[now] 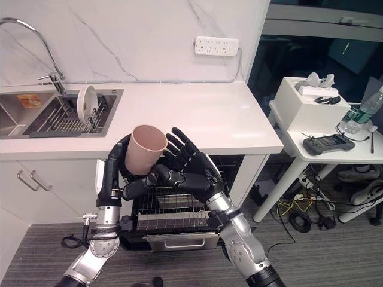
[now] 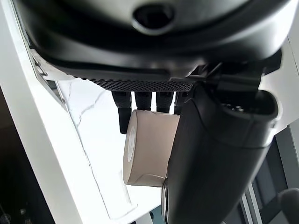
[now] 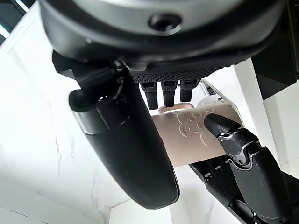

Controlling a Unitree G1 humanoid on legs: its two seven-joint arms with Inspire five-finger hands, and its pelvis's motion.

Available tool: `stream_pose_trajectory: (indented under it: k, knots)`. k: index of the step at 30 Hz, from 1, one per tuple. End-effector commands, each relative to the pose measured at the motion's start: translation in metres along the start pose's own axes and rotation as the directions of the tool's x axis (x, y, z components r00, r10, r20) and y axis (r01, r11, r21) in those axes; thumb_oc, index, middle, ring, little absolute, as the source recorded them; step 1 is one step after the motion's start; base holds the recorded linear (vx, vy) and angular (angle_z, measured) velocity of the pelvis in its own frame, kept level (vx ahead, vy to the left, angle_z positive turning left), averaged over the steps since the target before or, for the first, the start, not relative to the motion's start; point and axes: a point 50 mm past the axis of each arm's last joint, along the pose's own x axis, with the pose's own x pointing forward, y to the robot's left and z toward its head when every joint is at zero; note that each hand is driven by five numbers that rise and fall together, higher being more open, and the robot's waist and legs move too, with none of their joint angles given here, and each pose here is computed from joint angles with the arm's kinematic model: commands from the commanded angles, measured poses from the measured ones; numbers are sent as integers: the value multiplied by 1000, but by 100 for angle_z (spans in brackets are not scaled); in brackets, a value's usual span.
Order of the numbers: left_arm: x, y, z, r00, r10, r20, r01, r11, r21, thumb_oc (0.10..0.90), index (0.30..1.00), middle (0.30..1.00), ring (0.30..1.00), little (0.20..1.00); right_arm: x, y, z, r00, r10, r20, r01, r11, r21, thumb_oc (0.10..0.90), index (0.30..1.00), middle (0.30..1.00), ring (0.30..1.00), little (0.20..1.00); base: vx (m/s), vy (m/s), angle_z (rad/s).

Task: Place the dishes in the dishwasher.

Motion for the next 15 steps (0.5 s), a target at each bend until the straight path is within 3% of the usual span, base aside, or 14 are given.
stream_pose_trajectory:
  k: [1, 15]
  knots:
    - [33, 2, 42, 958, 10, 286, 19, 995, -98, 400, 300, 300, 300, 300, 36, 23, 42, 965, 139, 223, -141, 990, -9, 800, 900, 900, 900, 900, 0, 0, 0]
    - [33, -11, 47, 938, -62, 341, 95, 992, -81, 400, 300, 300, 300, 300, 42, 20, 35, 973, 134, 189, -136, 991, -3, 800, 900, 900, 900, 900, 0, -1, 1]
